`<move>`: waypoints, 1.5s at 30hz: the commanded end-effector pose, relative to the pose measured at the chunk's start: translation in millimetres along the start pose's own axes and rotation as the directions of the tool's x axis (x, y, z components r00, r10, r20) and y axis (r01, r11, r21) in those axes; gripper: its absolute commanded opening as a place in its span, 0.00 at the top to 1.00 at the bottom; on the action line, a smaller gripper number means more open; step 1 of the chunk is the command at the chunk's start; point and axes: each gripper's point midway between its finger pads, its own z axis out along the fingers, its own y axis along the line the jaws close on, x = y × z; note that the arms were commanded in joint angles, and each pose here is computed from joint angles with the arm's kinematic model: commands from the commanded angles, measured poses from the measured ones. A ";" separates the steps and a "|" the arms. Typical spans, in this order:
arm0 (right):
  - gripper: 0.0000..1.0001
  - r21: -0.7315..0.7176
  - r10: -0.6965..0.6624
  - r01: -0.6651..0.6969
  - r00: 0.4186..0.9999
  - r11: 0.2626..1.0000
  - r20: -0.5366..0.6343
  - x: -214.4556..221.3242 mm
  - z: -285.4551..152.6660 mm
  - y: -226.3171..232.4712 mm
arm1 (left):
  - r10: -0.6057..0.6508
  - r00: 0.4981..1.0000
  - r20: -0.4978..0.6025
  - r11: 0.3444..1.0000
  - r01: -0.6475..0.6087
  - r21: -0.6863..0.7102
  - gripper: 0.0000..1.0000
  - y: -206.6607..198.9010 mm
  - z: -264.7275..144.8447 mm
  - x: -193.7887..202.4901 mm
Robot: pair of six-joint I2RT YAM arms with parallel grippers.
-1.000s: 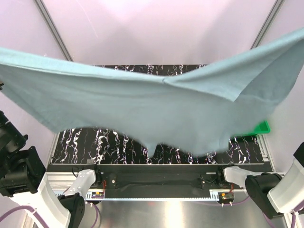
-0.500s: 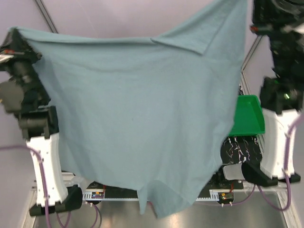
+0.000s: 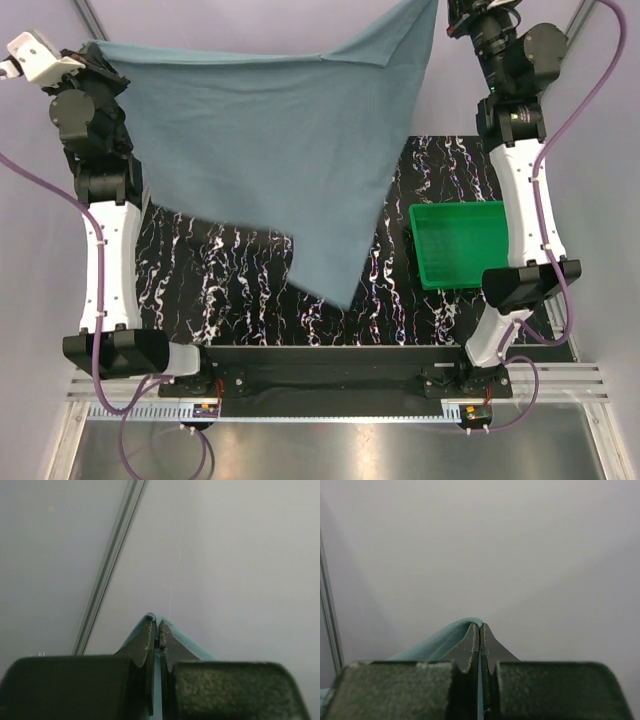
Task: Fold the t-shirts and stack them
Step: Flatten the tshirt out
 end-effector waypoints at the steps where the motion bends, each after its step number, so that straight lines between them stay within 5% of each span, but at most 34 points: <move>1: 1.00 0.023 -0.090 0.087 0.943 0.996 0.321 -158.6 -30.4 15.9 | -0.095 0.960 0.262 0.992 0.071 0.100 1.00 -31.0 -28.0 -115.0; 10: 1.00 0.006 -0.096 0.100 0.932 0.995 0.350 -219.2 -82.0 38.8 | -0.124 0.952 0.280 0.989 0.098 0.107 1.00 -26.3 -78.3 -145.8; 21: 1.00 -0.082 -0.038 0.074 0.925 0.994 0.377 -290.2 -165.6 82.4 | -0.104 0.907 0.408 0.994 0.091 0.051 1.00 -4.3 -190.4 -232.5; 29: 1.00 -0.106 -0.028 0.079 0.907 0.991 0.420 -319.3 -189.7 95.2 | -0.135 0.883 0.450 0.990 0.105 0.092 1.00 -12.9 -206.3 -262.4; 36: 1.00 -0.070 0.025 -0.007 0.965 0.998 0.259 -213.0 -139.4 66.3 | -0.091 0.936 0.339 0.995 0.096 0.004 1.00 9.6 -165.2 -177.0; 40: 1.00 -0.033 0.068 -0.064 0.988 0.997 0.139 -115.2 -107.7 44.3 | -0.012 0.991 0.130 0.993 0.027 -0.118 1.00 48.4 -135.4 -52.4; 45: 1.00 0.033 0.164 -0.161 0.983 0.986 -0.088 60.6 -81.2 17.5 | 0.016 0.998 -0.060 0.968 -0.030 -0.248 1.00 102.5 -134.9 76.3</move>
